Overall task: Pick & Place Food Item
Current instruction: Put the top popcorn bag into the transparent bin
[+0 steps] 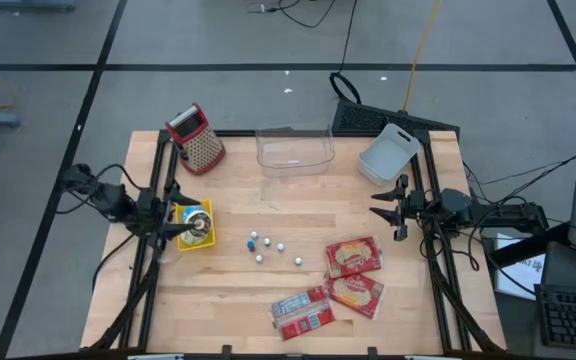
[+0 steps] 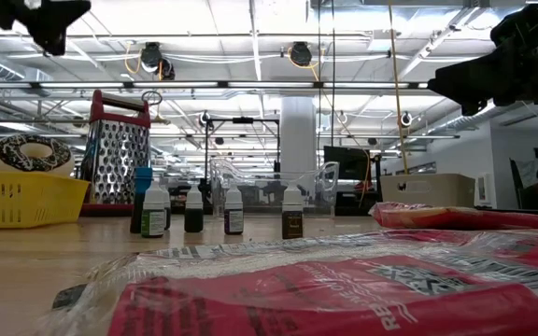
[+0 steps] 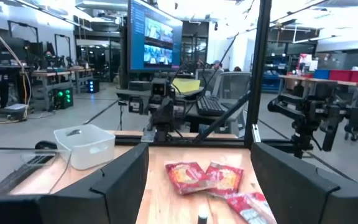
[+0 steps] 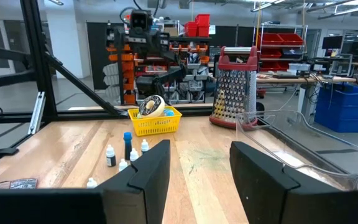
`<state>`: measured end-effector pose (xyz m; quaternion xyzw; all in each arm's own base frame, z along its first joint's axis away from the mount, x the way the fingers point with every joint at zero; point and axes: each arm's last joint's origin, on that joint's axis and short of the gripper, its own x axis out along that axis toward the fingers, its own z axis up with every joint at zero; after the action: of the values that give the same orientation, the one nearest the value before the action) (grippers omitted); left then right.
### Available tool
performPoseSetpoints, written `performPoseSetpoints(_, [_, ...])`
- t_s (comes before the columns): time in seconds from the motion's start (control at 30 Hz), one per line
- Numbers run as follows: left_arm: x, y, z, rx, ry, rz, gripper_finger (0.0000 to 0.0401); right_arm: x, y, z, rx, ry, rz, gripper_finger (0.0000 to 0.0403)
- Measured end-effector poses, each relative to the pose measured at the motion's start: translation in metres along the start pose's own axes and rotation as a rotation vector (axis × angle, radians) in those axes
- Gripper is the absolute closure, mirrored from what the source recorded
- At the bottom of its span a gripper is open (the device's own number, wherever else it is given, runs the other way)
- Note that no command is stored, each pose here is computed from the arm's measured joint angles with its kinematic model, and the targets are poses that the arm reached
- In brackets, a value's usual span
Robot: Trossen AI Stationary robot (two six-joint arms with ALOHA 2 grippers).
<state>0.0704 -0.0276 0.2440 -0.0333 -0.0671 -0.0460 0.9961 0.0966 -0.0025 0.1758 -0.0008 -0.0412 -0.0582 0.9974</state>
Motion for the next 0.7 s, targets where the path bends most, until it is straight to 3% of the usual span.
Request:
performPoseSetpoints(0.37, [0.002, -0.001, -0.036, 0.004, 0.099, -0.001, 0.0121, 0.0, 0.0, 0.0, 0.0, -0.001, 0.0, 0.0248])
performPoseSetpoints(0.53, [0.002, -0.005, -0.041, -0.022, 0.101, -0.121, 0.0121, 0.0, 0.0, 0.0, 0.0, -0.001, 0.0, 0.0248])
performPoseSetpoints(0.7, [0.005, -0.006, -0.055, -0.048, 0.111, -0.124, 0.0121, 0.0, 0.0, 0.0, 0.0, -0.002, 0.0, 0.0248])
